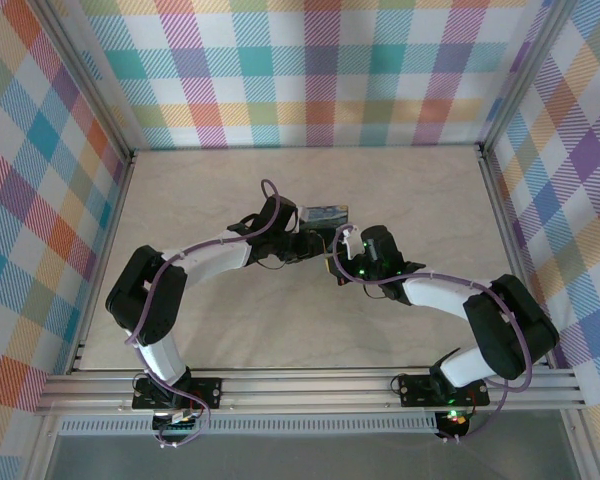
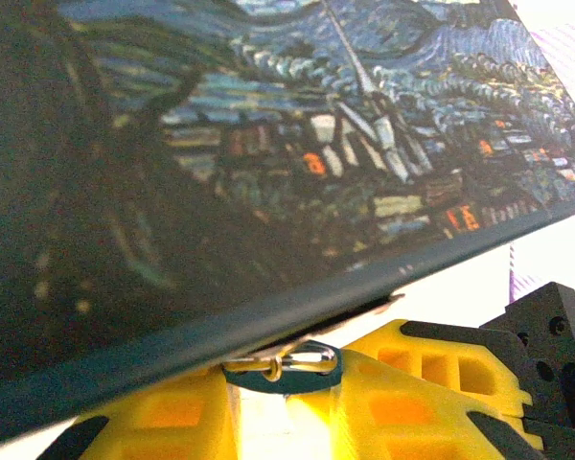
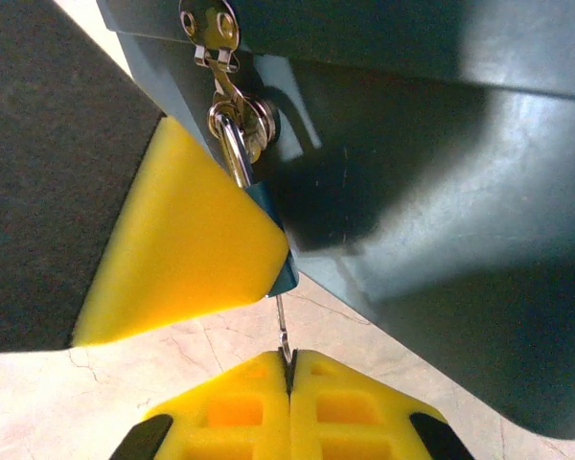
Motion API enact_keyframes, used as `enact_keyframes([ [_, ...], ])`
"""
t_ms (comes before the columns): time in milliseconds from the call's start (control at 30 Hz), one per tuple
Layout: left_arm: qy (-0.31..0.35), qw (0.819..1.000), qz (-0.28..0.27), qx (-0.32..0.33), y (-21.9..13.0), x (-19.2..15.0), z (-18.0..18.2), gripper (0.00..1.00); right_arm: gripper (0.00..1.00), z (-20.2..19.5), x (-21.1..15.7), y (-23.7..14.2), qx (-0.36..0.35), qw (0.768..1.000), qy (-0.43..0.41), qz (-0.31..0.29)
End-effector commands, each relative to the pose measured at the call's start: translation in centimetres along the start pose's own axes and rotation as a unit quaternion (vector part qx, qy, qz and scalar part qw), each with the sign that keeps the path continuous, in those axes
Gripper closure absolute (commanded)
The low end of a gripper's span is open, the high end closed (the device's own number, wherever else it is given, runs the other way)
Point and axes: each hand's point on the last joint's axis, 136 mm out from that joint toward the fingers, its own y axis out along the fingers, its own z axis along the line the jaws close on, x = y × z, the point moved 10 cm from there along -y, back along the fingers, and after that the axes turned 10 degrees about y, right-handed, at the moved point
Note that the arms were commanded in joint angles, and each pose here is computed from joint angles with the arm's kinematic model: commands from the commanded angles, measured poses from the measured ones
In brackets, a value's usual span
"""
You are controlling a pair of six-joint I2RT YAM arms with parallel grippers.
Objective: Unlock a padlock with a key
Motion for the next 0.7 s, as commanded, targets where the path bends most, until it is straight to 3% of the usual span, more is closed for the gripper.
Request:
enact_keyframes([
  [0, 0.028, 0.998, -0.006, -0.056, -1.19, 0.44, -2.92, 0.76, 0.99, 1.35, 2.49, -0.11, 0.035, 0.996, -0.044, -0.066],
  [667, 0.029, 0.998, 0.002, -0.047, -0.67, 0.21, -2.49, 0.76, 0.99, 0.49, 3.17, -0.81, 0.059, 0.994, -0.047, -0.073],
])
